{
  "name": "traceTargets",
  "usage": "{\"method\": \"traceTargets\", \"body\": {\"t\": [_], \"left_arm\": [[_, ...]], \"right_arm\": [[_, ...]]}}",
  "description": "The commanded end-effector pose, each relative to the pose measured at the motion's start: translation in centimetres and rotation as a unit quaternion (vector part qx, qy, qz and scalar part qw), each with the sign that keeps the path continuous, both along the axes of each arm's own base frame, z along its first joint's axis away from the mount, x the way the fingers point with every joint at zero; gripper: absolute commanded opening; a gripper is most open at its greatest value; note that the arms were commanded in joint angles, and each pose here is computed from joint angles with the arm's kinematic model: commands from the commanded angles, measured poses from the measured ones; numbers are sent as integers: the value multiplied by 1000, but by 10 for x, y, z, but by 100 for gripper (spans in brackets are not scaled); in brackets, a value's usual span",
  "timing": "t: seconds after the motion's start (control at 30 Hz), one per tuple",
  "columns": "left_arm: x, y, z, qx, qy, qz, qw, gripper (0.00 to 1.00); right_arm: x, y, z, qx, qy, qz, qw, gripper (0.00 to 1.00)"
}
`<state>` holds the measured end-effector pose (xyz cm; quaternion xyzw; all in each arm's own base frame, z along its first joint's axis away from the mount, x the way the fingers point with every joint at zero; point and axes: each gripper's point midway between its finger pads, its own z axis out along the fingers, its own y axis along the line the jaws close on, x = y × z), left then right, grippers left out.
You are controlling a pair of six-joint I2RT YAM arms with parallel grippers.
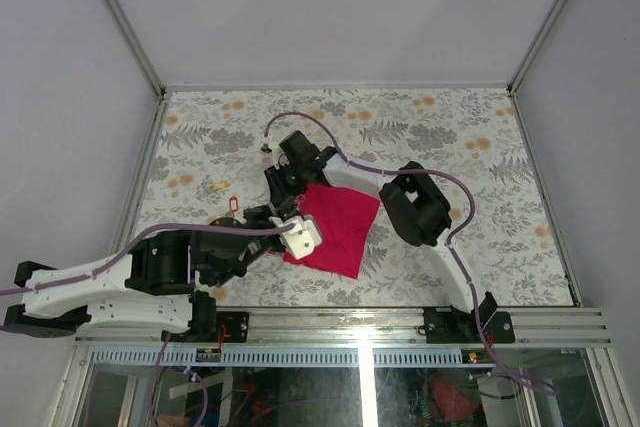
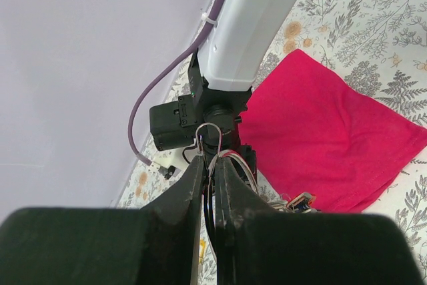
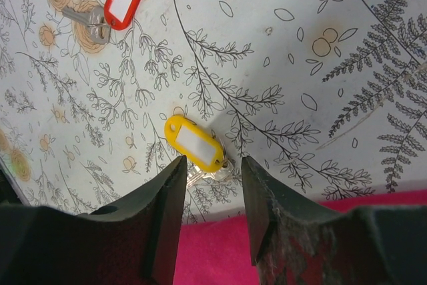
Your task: Put the keys on the keyring
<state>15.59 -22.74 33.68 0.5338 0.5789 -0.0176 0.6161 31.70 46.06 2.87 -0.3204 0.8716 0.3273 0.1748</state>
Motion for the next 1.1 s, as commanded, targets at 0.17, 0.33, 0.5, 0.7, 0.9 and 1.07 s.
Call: {"method": "traceTargets", "body": {"t": [0.17, 0.33, 0.5, 0.7, 0.9, 1.07], "left_arm": [[5, 6, 13, -15, -14, 17, 1000, 0], [5, 6, 13, -15, -15, 17, 1000, 0], [5, 7, 13, -14, -16, 18, 1000, 0], [6, 7, 11, -10, -17, 21, 1000, 0], [7, 7, 11, -8, -19, 22, 1000, 0], [8, 7, 6, 1, -22, 28, 999, 0]], "right_arm": [[12, 4, -10, -5, 11, -7, 1000, 45], [10, 5, -13, 3, 26, -4, 1000, 41], [8, 8, -16, 7, 36, -1, 999, 36], [8, 9, -20, 6, 39, -2, 999, 33], [9, 8, -22, 5, 40, -3, 999, 21], [9, 8, -17, 10, 39, 0, 999, 7]]}}
